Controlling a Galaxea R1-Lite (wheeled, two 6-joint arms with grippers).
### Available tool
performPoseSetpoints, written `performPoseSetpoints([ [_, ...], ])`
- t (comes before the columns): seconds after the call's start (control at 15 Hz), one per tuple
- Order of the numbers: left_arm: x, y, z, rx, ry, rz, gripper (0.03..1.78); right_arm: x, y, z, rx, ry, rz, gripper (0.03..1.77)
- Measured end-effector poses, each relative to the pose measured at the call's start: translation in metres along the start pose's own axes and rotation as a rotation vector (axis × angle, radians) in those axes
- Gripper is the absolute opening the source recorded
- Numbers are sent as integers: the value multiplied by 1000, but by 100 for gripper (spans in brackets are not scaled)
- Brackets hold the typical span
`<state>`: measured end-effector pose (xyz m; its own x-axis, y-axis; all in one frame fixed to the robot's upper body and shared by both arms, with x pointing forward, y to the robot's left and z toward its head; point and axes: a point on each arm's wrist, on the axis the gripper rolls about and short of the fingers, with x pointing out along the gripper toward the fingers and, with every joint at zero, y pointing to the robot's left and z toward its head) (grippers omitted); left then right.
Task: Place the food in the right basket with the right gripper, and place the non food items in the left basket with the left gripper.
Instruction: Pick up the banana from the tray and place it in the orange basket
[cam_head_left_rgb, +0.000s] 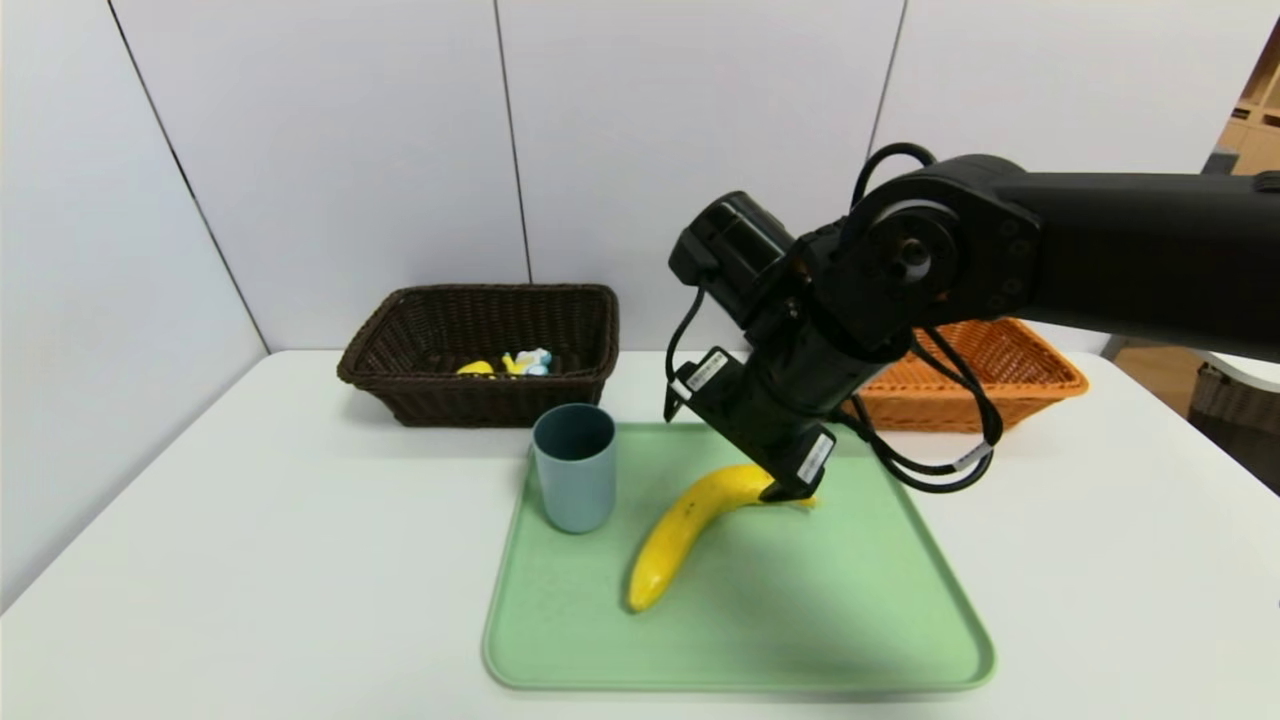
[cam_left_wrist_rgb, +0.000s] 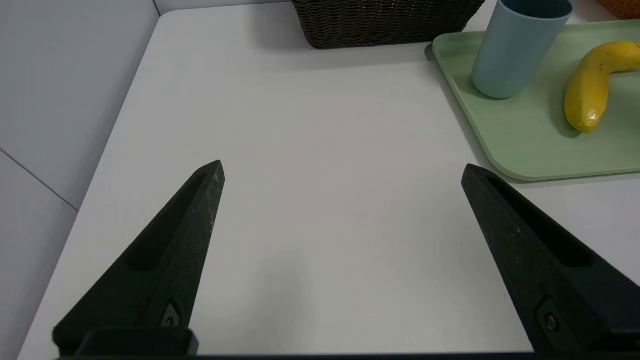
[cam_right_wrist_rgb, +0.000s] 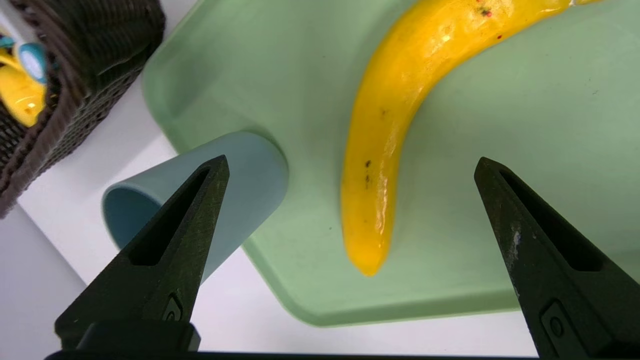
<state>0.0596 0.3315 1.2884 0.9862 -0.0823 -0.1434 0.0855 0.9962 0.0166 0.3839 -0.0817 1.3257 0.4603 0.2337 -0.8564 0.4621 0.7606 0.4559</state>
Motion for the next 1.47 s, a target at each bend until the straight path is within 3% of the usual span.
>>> performPoseSetpoints([
  [0.4, -2, 0, -2, 4, -8, -1, 169, 29, -5, -5, -12, 33, -110, 169],
  [1.47, -8, -1, -10, 17, -23, -2, 169, 49, -11, -10, -69, 65, -196, 170],
])
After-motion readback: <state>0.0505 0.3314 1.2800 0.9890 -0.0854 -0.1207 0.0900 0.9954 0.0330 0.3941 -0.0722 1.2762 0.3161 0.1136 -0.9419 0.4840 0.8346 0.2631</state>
